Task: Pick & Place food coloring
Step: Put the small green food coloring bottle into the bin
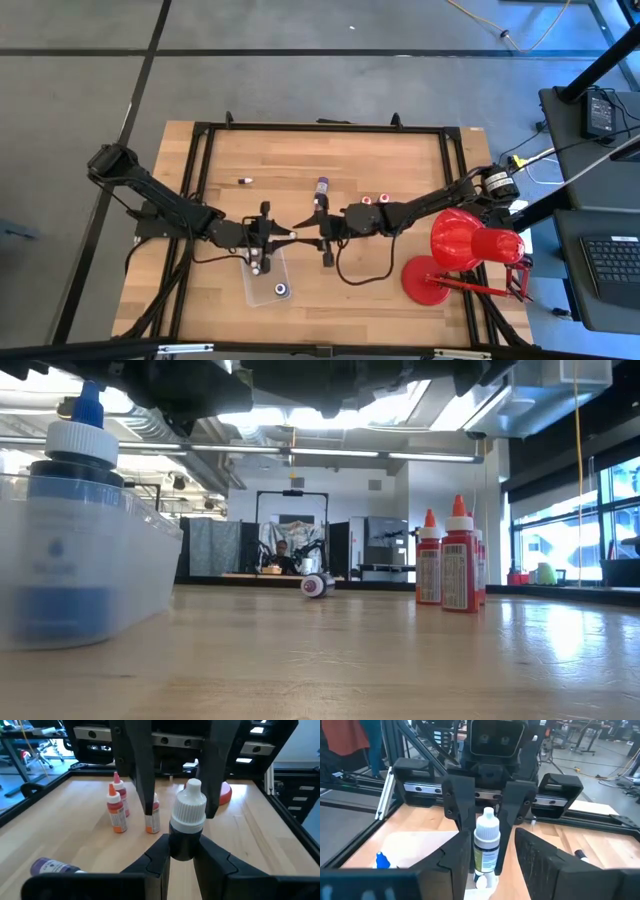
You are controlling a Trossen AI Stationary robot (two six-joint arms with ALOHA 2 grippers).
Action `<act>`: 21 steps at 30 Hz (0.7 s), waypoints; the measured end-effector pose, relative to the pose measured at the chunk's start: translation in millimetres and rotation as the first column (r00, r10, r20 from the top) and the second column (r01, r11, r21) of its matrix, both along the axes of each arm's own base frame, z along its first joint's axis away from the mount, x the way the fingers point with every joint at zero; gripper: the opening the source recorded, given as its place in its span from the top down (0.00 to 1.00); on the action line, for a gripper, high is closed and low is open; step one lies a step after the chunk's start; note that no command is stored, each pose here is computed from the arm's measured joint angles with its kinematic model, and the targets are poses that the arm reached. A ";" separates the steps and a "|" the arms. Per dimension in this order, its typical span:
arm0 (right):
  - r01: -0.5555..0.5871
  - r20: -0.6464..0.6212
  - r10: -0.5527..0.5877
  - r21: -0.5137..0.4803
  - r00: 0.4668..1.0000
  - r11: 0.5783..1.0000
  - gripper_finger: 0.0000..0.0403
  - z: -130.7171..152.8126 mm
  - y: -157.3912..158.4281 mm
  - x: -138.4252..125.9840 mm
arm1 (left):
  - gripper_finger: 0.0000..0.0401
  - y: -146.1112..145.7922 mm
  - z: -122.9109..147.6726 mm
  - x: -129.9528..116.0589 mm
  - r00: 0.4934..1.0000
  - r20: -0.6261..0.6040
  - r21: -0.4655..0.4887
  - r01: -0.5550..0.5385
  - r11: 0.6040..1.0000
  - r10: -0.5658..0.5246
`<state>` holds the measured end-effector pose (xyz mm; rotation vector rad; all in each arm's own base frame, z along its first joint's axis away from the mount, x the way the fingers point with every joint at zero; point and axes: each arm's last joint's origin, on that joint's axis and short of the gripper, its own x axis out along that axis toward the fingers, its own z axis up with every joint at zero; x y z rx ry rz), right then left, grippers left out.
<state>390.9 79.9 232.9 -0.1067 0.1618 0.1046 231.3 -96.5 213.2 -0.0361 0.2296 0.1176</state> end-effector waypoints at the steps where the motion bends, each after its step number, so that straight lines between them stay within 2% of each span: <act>1: 0.000 0.000 0.000 0.000 1.000 1.000 0.62 0.0 0.0 0.0 | 0.84 0.0 0.0 0.0 1.000 0.000 0.000 0.000 1.000 0.000; 8: -0.021 -0.002 0.021 0.028 1.000 0.999 0.72 0.1 -0.1 0.1 | 0.84 0.1 0.0 0.0 1.000 0.001 0.000 -0.002 1.000 0.002; 12: -0.019 -0.005 0.019 0.036 1.000 0.999 0.77 -0.1 -0.1 0.1 | 0.84 -0.1 1.7 0.4 1.000 0.012 0.035 0.005 0.999 -0.005; 21: -0.025 -0.012 0.025 0.030 1.000 0.999 0.76 0.1 0.2 -0.3 | 0.84 -0.5 4.1 0.9 0.999 0.040 0.034 0.002 0.999 -0.003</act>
